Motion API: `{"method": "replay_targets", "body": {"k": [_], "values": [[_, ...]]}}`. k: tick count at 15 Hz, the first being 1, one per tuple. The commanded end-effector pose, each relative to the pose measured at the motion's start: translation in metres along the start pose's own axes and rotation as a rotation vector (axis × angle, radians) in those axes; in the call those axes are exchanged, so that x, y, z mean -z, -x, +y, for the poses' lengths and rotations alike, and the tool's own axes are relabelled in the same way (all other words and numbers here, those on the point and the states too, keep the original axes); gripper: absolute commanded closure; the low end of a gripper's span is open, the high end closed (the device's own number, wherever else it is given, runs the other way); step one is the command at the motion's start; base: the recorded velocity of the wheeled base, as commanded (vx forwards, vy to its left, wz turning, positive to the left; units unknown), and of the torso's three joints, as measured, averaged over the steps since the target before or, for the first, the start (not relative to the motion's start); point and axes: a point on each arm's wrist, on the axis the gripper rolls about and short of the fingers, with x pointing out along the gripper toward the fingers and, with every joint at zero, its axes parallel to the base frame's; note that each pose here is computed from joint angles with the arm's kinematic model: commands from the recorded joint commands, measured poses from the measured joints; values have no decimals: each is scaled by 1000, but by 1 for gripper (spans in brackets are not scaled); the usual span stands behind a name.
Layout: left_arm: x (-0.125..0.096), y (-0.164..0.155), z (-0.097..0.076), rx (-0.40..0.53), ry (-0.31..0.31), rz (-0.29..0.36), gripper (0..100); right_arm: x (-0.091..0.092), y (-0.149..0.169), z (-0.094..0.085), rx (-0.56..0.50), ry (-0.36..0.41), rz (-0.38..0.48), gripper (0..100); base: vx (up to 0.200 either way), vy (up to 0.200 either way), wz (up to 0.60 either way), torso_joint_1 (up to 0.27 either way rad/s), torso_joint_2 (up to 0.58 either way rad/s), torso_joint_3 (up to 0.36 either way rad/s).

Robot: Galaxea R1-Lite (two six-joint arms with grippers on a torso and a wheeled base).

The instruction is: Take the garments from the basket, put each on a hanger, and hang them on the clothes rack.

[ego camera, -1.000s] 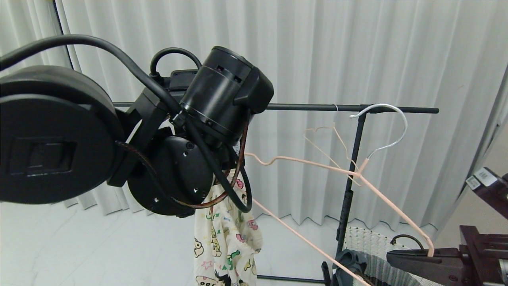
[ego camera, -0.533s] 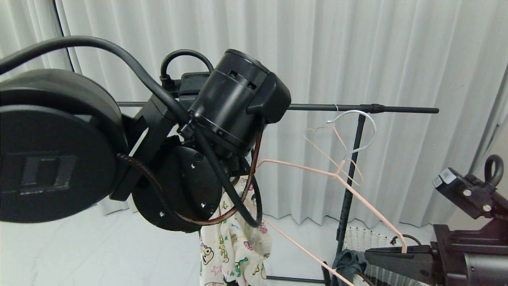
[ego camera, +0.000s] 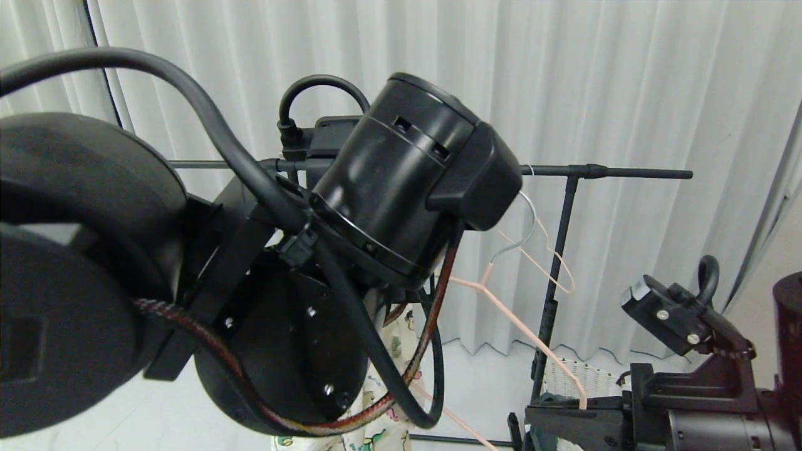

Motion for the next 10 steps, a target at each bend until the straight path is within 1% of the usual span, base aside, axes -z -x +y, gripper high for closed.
{"method": "replay_targets", "body": {"k": [1,3,5,6,7,9,10], "values": [[3,10,-4,35,-47,-4,100,4,-15,4,-6,-5,44,100,0,0,0,0,0,0],[3,16,-4,54,-99,-10,100,2,-23,5,-1,-3,29,100,0,0,0,0,0,0],[2,18,-2,65,-103,-8,100,2,-25,5,-3,-6,22,100,0,0,0,0,0,0],[0,28,5,132,-112,11,100,-2,-29,7,-10,-8,13,100,0,0,0,0,0,0],[0,33,9,168,-124,20,100,-3,-31,9,-18,-5,14,100,0,0,0,0,0,0],[-2,42,19,227,-156,30,100,-5,-38,15,-38,-7,21,100,0,0,0,0,0,0],[-2,44,23,237,-181,31,100,-5,-42,18,-51,-7,23,100,0,0,0,0,0,0]]}}
